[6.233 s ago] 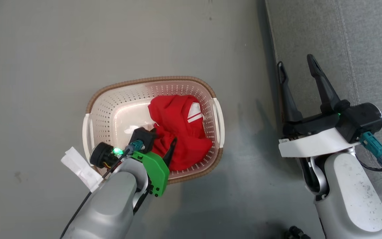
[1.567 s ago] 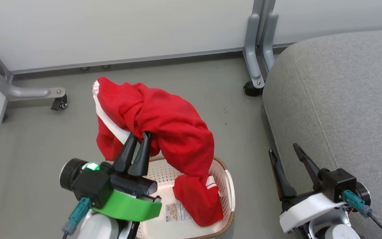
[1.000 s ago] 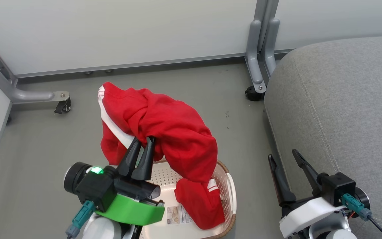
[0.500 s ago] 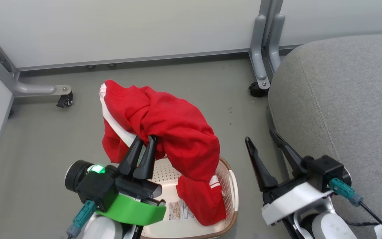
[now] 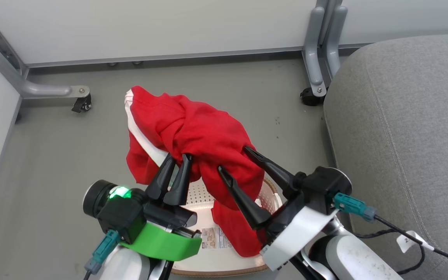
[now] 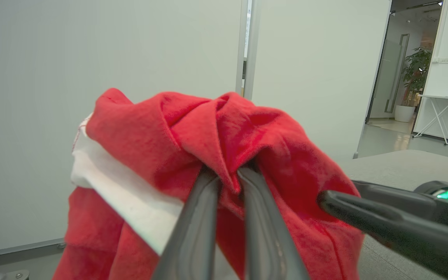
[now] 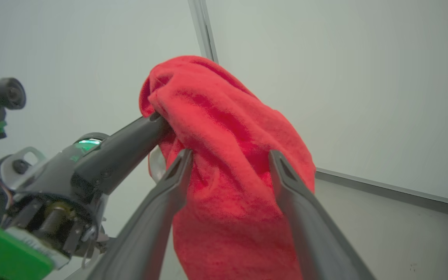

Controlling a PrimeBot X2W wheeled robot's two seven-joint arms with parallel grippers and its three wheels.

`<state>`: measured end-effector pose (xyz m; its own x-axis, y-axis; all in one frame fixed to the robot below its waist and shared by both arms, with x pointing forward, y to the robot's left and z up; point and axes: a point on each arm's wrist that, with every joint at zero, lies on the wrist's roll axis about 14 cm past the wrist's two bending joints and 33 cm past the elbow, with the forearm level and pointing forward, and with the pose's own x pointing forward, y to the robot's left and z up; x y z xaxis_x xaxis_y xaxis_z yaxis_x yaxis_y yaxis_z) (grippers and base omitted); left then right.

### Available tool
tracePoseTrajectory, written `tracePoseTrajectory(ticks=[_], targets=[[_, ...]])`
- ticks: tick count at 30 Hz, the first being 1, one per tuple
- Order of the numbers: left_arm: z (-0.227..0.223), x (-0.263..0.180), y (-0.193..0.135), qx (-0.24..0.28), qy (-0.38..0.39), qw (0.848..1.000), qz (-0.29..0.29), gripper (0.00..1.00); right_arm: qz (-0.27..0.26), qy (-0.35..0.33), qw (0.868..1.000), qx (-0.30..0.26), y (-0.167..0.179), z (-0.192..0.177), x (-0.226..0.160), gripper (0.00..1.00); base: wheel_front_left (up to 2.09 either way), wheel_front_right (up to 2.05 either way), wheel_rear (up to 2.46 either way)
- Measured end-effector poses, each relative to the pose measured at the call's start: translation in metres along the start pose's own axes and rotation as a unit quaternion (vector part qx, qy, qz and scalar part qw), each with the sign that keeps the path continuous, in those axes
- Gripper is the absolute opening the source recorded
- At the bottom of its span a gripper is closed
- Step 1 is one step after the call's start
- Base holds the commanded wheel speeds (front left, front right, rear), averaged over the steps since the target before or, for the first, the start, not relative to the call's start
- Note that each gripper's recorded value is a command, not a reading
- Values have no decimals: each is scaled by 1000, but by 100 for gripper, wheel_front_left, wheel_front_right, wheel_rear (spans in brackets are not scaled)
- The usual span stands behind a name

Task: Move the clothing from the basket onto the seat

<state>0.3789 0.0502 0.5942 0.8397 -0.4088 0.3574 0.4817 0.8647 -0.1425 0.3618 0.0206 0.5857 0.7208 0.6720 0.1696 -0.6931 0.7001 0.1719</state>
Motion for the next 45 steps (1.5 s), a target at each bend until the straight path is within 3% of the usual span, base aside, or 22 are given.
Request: tracePoseTrajectory(ticks=[13, 14, 16, 17, 39, 40, 41, 42, 45], targets=[[-1, 1, -4, -3, 1, 1000, -6, 0, 63, 76, 995, 1, 25, -47, 25, 100, 0, 0, 0], [-1, 1, -5, -4, 1, 1000, -7, 0, 65, 77, 995, 0, 26, -48, 27, 84, 0, 0, 0], [-1, 1, -5, -5, 1, 1000, -7, 0, 68, 78, 995, 2, 28, -49, 30, 20, 0, 0, 0], [0, 1, -5, -6, 0, 1000, -7, 0, 71, 79, 994, 2, 30, -51, 31, 0, 0, 0, 0], [-3, 0, -8, -14, 4, 1000, -10, 0, 74, 72, 995, 9, 30, -54, 34, 0, 0, 0, 0], [-4, 0, -9, -15, 6, 1000, -10, 24, 74, 69, 995, 9, 30, -53, 35, 0, 0, 0, 0], [-5, 0, -9, -16, 7, 1000, -10, 86, 73, 68, 995, 8, 29, -53, 35, 0, 0, 0, 0], [-5, 0, -9, -16, 7, 1000, -10, 100, 72, 66, 995, 8, 28, -52, 35, 0, 0, 0, 0], [-5, -1, -9, -16, 7, 1000, -11, 100, 68, 51, 996, 3, 24, -45, 37, 0, 0, 0, 0]])
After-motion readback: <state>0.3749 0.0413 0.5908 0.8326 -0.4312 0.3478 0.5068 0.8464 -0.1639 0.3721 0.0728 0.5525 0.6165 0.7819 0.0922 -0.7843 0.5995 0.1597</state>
